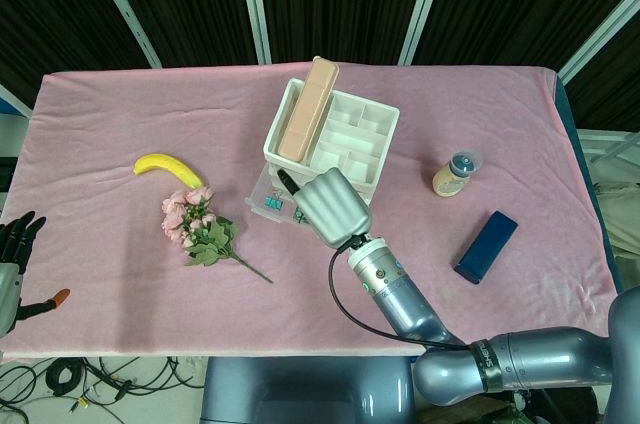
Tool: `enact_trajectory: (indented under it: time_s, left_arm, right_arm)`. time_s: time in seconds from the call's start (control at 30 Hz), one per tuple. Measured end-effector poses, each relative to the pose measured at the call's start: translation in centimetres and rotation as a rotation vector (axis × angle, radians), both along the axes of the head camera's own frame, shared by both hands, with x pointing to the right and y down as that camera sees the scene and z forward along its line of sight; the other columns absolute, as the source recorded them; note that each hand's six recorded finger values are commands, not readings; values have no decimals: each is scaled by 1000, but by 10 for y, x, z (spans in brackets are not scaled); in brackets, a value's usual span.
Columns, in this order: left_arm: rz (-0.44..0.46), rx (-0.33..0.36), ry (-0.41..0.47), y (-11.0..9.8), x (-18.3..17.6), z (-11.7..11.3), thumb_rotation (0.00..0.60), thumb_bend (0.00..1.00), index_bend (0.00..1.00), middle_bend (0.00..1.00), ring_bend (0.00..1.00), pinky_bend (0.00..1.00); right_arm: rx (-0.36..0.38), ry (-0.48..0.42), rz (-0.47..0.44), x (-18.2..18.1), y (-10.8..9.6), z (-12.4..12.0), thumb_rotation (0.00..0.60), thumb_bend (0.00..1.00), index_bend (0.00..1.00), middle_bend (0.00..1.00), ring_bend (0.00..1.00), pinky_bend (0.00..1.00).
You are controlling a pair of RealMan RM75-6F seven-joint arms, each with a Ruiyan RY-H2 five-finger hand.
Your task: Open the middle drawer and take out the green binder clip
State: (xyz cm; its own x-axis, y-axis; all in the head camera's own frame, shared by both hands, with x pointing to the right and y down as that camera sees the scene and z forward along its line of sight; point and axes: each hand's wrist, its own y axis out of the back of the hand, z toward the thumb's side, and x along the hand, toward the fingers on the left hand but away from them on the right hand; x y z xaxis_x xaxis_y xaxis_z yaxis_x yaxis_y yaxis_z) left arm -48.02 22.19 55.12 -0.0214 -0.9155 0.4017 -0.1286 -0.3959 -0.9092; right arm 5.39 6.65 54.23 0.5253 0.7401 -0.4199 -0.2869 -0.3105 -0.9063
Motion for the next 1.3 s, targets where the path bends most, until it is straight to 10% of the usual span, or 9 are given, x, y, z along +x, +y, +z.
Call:
enact_trajectory:
  time_s: [0.53, 1.3]
  left_arm:
    - [-11, 4, -15, -2, -1, 1, 600, 0, 0, 0, 0, 0]
    - [-25, -2, -15, -2, -3, 2, 600, 0, 0, 0, 0, 0]
  right_arm:
    - [11, 274, -225, 10, -27, 18, 600, 89, 322, 907, 923, 787]
    - [-79, 204, -277, -11, -2, 43, 600, 76, 322, 907, 922, 787]
